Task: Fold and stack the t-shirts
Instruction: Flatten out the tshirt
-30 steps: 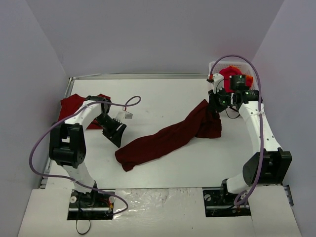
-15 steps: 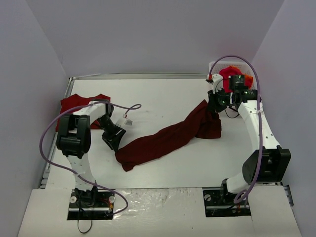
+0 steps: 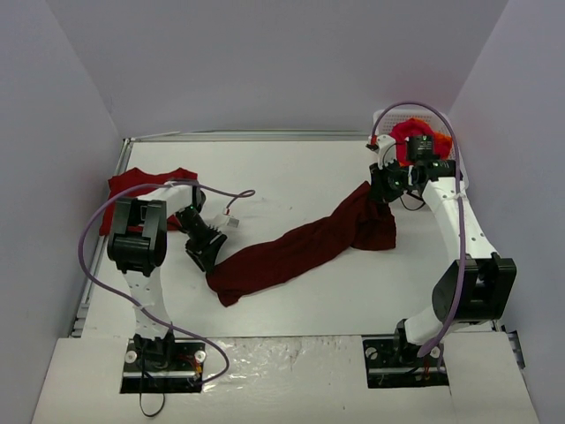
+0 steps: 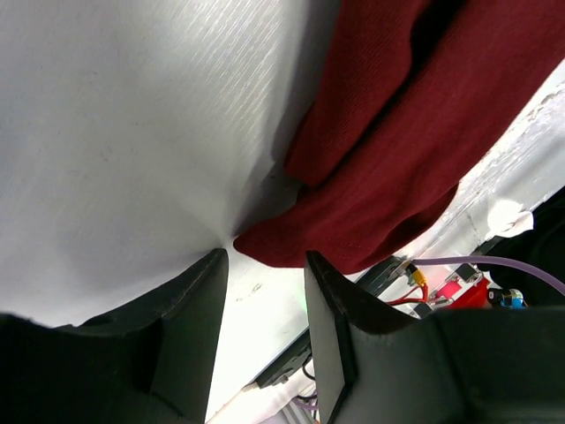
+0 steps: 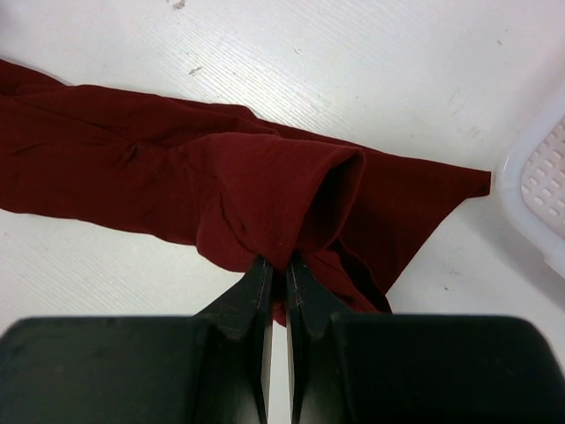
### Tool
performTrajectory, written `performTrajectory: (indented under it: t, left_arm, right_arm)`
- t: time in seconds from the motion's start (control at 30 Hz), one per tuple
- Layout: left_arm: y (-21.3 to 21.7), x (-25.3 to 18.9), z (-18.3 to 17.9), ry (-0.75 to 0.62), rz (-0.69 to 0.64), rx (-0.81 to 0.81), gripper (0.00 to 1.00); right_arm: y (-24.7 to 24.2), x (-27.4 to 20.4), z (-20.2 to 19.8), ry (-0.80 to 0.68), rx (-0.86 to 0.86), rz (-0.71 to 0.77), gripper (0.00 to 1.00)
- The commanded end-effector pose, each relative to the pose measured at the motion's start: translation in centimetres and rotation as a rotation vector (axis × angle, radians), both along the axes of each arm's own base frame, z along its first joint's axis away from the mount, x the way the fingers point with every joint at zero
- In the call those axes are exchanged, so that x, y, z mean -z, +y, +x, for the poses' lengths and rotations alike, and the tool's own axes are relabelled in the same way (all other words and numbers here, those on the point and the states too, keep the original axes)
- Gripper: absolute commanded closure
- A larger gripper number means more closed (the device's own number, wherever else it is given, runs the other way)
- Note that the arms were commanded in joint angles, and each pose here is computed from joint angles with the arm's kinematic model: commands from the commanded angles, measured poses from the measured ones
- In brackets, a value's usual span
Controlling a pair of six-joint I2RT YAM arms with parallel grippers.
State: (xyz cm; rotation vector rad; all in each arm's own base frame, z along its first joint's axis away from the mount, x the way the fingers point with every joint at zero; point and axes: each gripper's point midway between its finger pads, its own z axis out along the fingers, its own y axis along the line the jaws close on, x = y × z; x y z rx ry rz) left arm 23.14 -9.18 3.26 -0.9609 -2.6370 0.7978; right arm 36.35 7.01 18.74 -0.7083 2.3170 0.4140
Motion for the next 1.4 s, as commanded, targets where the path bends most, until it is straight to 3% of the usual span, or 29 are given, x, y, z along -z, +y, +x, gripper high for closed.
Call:
performTrajectory:
  t: [0.0, 0.33, 0.53, 0.67, 0.83, 1.1, 1.3, 1.37]
  left_arm:
    - [-0.8, -1.0, 0.6, -0.021, -0.074, 0.020, 0.62]
    - [-1.8, -1.5, -1.2, 0.074, -0.138, 0.045, 0.79]
    - [-1.5, -1.5, -2.4, 0.097, -0.133, 0.074, 0.97]
    - [-1.4, -1.9, -2.2, 0.075, -0.125, 0.071, 0.98]
    - [-0.9, -3.2, -0.1, -0.058, -0.057, 0.033, 0.98]
    - [-0.8, -8.5, 7.0, -0.371, 0.021, -0.112, 0.98]
    - [-0.1, -11.0, 13.5, -0.596, 0.116, -0.328, 0.98]
    - [0.1, -13.2, 15.9, -0.655, 0.139, -0.370, 0.98]
  right_arm:
    - [0.3, 0.1, 0.0, -0.005, -0.022, 0.009, 1.00]
    - [0.1, 0.7, 0.1, 0.010, -0.020, -0.001, 1.00]
    - [0.0, 0.8, 0.1, 0.008, -0.016, -0.008, 1.00]
    - [-0.1, 0.8, 0.2, 0.008, -0.014, -0.010, 1.00]
    - [-0.1, 0.3, 0.5, -0.004, -0.006, -0.018, 1.00]
    - [-0.1, -0.4, 2.7, -0.026, 0.016, -0.066, 1.00]
    - [0.4, -2.5, 7.3, -0.077, 0.041, -0.050, 1.00]
    - [0.6, -5.8, 9.6, -0.161, 0.052, -0.042, 1.00]
